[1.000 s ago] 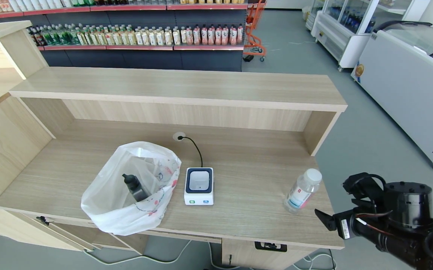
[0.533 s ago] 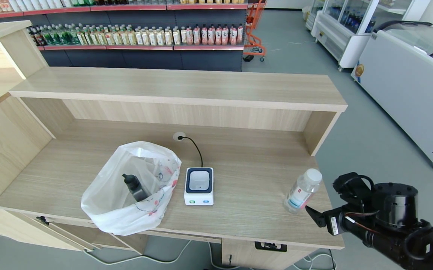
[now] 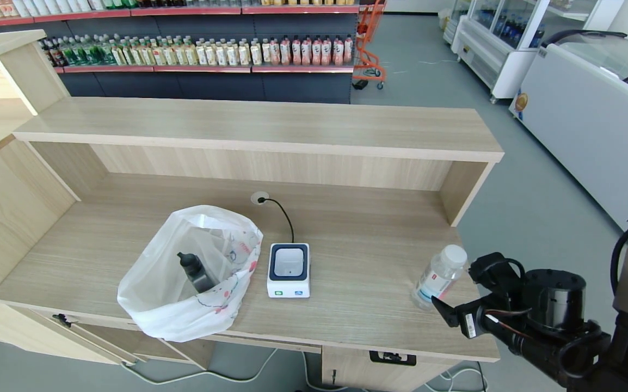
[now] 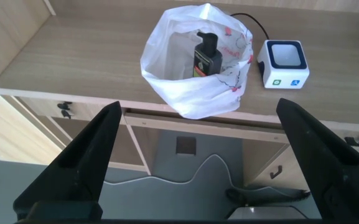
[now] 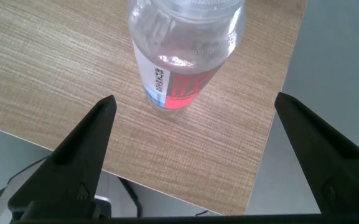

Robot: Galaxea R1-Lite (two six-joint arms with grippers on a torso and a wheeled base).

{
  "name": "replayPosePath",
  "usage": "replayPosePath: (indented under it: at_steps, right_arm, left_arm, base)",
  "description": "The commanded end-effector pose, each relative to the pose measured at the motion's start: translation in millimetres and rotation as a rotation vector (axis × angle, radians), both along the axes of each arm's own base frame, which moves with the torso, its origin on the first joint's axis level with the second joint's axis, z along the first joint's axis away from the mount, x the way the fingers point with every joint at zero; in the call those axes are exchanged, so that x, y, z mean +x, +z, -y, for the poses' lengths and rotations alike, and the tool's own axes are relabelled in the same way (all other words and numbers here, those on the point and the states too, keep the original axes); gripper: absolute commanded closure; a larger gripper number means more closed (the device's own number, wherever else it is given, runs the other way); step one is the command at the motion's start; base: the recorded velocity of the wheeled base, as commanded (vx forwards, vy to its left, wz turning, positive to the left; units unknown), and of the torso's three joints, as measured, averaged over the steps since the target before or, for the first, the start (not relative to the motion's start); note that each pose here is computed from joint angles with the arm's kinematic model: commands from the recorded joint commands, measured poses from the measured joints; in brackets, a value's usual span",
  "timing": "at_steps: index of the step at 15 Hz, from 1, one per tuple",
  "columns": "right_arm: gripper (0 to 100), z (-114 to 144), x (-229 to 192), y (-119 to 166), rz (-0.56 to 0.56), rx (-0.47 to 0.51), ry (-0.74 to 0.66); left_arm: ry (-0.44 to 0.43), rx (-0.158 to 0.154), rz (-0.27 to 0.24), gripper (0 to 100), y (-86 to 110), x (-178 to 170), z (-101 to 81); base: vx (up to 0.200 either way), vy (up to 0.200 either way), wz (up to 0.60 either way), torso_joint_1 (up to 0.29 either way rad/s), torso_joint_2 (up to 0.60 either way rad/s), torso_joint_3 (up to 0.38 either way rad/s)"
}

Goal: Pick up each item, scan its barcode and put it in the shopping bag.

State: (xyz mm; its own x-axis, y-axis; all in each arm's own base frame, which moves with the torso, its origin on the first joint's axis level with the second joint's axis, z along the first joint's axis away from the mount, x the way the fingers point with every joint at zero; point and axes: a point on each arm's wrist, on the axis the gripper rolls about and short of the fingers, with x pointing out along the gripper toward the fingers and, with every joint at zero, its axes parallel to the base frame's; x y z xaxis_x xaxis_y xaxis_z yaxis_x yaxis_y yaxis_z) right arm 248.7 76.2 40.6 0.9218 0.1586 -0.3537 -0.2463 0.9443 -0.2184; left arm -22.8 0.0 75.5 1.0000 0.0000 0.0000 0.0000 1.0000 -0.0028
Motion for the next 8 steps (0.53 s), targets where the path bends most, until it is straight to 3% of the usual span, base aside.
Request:
replayPosePath:
  at_steps: [1,8]
  right_arm:
    - [0,-1.0,3.0,-10.2,-0.025,-0.008,0.002]
    - [0,-5.8,16.7,-16.4,0.010,0.012,0.020]
  left_arm:
    - [0.000,0.000,0.002,0,0.1,0.0,0.0]
    - [0.000,0.000,0.002,0,0.1,0.0,0.0]
  base:
    - [0.000,0.000,0.00,0.000,0.00,0.000]
    - [0.000,0.000,0.00,0.000,0.00,0.000]
